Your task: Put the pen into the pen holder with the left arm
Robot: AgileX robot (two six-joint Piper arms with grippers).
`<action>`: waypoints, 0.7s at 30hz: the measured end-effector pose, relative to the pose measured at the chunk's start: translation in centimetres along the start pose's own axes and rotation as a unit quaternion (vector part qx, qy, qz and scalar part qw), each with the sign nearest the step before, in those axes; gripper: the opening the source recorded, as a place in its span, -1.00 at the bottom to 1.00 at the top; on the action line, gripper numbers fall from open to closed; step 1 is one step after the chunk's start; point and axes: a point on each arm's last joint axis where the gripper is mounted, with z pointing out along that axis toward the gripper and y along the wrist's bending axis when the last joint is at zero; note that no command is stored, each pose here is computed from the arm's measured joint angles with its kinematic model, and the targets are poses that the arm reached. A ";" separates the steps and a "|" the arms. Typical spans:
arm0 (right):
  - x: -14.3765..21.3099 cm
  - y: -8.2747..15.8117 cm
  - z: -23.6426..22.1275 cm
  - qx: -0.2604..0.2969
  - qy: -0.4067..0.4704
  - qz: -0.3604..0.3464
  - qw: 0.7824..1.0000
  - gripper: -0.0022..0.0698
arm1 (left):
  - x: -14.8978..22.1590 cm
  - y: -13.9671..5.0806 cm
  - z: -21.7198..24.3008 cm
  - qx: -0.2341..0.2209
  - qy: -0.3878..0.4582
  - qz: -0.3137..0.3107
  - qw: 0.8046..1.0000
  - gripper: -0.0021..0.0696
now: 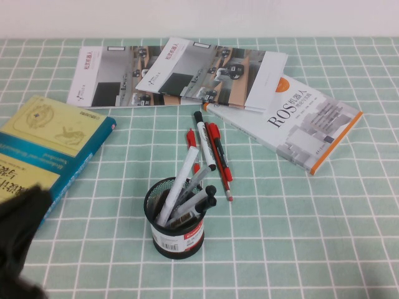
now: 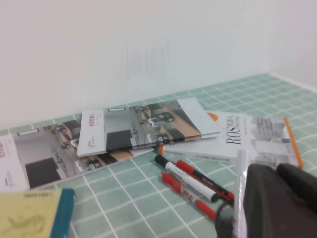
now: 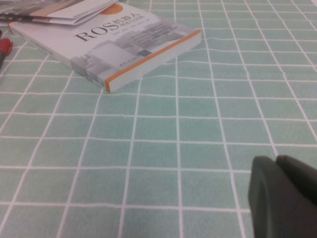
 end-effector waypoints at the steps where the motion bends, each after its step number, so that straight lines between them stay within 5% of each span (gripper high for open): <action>1: 0.0 0.0 0.0 0.000 0.000 0.000 1.000 -1.00 | 0.5 0.0 -0.6 -0.001 -0.006 -0.006 1.000 -0.94; 21: 0.0 0.0 0.0 0.000 0.000 0.000 1.000 -1.00 | 4.2 0.6 -2.6 -0.039 0.044 -0.039 0.998 -0.94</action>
